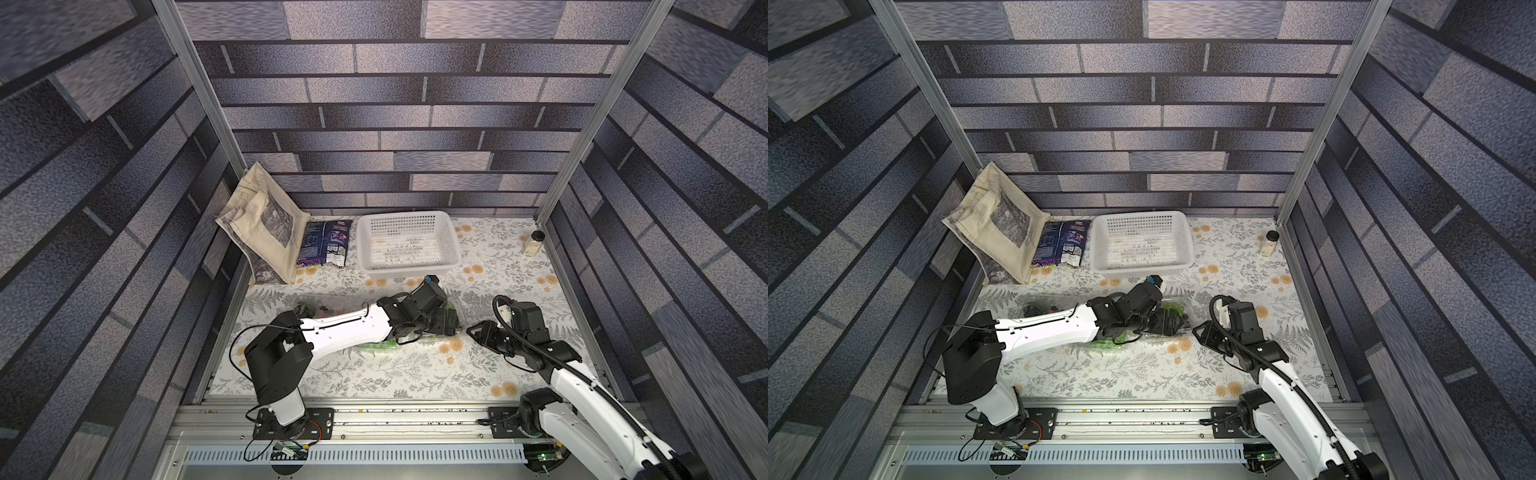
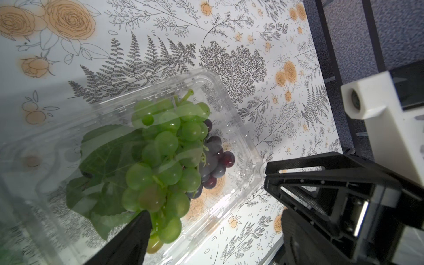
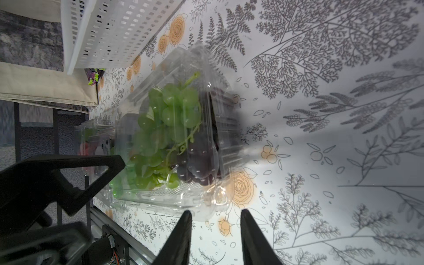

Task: Pack grapes into containers
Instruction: Close the packing box at the center of the board.

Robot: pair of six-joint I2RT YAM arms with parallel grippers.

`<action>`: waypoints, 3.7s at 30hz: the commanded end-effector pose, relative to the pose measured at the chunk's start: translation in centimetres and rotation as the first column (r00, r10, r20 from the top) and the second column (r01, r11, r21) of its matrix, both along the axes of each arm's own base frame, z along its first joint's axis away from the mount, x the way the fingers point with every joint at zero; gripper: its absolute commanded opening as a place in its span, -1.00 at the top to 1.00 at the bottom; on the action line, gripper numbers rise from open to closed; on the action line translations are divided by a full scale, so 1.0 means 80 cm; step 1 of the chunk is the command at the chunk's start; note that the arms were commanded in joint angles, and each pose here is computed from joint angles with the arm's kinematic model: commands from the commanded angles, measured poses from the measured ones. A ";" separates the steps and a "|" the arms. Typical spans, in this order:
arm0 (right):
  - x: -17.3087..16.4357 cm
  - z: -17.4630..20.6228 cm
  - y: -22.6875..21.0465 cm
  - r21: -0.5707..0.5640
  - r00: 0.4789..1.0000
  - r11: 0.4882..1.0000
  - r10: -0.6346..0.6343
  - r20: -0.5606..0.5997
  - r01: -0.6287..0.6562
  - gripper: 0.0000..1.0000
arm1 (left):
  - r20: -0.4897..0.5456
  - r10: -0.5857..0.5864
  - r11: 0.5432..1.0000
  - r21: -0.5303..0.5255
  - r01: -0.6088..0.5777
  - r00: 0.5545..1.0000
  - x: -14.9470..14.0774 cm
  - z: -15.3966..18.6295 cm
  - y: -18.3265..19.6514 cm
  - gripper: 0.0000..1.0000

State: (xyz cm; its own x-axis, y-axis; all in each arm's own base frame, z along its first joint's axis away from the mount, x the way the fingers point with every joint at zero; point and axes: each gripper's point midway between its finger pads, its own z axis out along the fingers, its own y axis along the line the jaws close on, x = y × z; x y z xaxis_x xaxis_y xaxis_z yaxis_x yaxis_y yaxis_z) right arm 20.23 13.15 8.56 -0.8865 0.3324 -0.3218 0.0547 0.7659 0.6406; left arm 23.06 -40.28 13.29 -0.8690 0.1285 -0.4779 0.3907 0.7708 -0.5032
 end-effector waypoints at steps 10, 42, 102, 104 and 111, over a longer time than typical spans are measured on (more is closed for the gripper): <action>0.002 -0.011 0.000 0.042 0.999 0.998 -0.050 0.011 0.049 0.26 | -0.008 -0.044 0.995 0.093 0.045 0.999 -0.008 -0.016 0.001 -0.81; 0.014 -0.034 0.009 0.110 0.997 0.991 -0.081 0.014 0.079 0.60 | -0.038 -0.028 0.994 0.107 0.032 0.999 -0.009 -0.030 0.001 -0.80; 0.011 -0.040 0.009 0.227 0.986 0.964 -0.155 0.059 0.138 0.68 | -0.080 -0.038 0.997 0.069 0.043 0.996 -0.011 -0.041 -0.003 -0.79; 0.011 -0.043 0.008 0.226 0.986 0.964 -0.159 0.053 0.143 0.68 | -0.082 -0.037 0.997 0.070 0.043 0.996 -0.011 -0.041 -0.004 -0.79; 0.010 -0.048 0.009 0.227 0.986 0.963 -0.158 0.046 0.144 0.73 | -0.083 -0.038 0.997 0.067 0.043 0.996 -0.009 -0.041 -0.005 -0.79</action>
State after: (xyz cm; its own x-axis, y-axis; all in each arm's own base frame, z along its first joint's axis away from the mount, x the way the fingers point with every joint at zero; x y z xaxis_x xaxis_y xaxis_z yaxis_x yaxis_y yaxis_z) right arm 22.02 13.95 6.46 -0.7824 0.5375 -0.3145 0.0711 0.5787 0.8124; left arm 22.53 -41.12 11.80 -0.8784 0.1842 -0.4410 0.4085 0.7684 -0.4926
